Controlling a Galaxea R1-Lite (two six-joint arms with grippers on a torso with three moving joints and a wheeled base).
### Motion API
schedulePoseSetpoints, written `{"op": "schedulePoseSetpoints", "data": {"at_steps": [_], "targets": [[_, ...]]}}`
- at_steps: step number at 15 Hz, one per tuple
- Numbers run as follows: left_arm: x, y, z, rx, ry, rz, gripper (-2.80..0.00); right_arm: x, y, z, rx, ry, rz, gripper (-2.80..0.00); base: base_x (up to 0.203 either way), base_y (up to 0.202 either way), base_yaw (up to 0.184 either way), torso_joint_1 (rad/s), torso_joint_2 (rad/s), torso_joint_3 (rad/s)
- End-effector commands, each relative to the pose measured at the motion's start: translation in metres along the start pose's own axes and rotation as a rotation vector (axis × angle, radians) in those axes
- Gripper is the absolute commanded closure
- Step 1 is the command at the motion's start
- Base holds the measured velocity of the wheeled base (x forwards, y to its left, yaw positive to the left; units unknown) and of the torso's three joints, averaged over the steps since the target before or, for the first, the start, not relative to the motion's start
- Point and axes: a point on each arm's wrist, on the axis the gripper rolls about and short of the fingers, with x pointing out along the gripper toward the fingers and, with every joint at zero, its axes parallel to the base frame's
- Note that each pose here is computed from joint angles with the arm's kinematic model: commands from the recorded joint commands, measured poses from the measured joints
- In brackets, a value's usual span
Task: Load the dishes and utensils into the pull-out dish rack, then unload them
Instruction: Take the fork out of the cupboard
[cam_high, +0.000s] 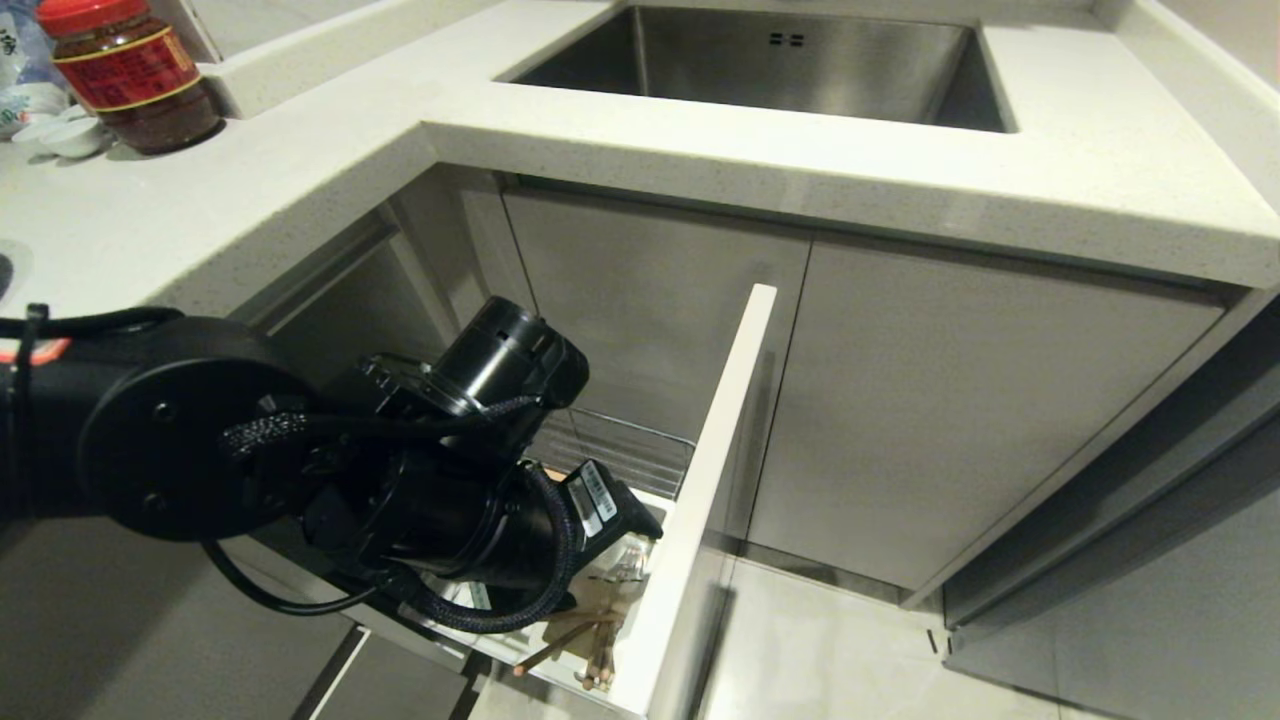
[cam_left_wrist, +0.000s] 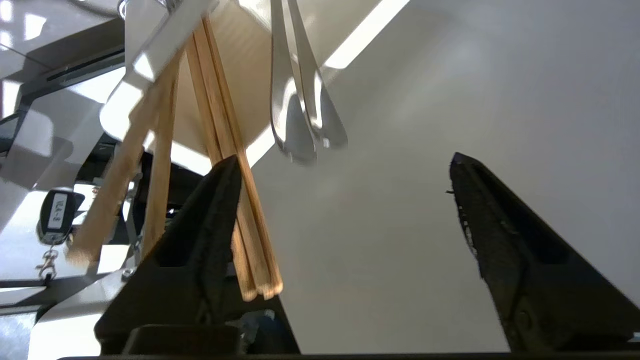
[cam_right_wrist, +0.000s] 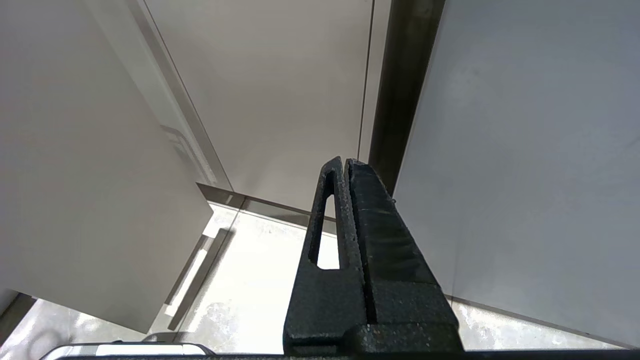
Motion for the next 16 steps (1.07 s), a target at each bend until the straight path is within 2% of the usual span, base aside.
{"op": "schedulePoseSetpoints", "data": {"at_steps": [1,9,11,16], "targets": [[0.010,0.002,0.003,-0.017,0.006,0.026,-2.80,0.001,0.000,-0.007,0.000,0.024,0.000,0.00,0.000,0.000,0.000,0.000,0.00,0.000],[0.038,0.005,0.014,-0.050,-0.004,0.036,-2.80,0.001,0.000,-0.007,0.000,0.024,0.000,0.00,0.000,0.000,0.000,0.000,0.00,0.000],[0.037,0.007,0.019,-0.067,0.034,0.005,-2.80,0.001,0.000,-0.007,0.000,0.025,0.000,0.00,0.000,0.000,0.000,0.000,0.00,0.000],[0.038,0.008,0.023,-0.077,0.065,-0.012,-2.80,0.001,0.000,-0.007,0.000,0.025,0.000,0.00,0.000,0.000,0.000,0.000,0.00,0.000]]}}
